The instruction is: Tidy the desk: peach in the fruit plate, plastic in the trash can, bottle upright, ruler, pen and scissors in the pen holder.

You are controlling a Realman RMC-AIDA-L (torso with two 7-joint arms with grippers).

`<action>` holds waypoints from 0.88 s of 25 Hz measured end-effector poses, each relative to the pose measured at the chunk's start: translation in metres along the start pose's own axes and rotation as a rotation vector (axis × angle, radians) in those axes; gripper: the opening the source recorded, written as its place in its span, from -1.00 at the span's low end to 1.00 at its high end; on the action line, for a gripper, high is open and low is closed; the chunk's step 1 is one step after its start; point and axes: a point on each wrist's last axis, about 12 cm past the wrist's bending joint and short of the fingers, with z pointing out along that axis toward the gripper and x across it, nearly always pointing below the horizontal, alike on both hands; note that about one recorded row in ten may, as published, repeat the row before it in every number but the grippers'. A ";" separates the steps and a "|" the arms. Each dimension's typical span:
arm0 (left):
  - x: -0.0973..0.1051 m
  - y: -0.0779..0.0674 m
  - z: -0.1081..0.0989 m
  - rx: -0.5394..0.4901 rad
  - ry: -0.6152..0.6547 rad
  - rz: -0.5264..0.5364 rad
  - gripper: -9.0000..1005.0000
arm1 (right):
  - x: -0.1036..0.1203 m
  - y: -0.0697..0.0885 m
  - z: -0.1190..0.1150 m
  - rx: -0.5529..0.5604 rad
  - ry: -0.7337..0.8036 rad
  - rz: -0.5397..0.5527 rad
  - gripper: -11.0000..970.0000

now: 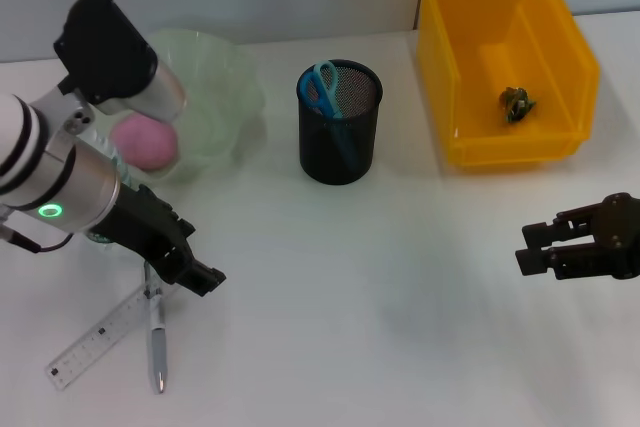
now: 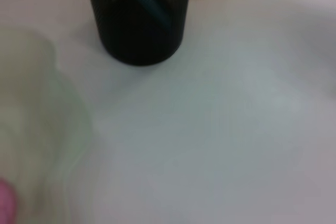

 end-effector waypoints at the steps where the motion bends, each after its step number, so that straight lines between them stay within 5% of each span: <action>1: -0.001 0.000 0.001 -0.007 0.009 0.001 0.50 | 0.000 0.000 0.000 0.001 -0.001 0.000 0.03; 22: -0.009 0.007 0.021 -0.047 0.101 -0.022 0.49 | -0.002 -0.001 0.000 0.004 -0.003 -0.004 0.04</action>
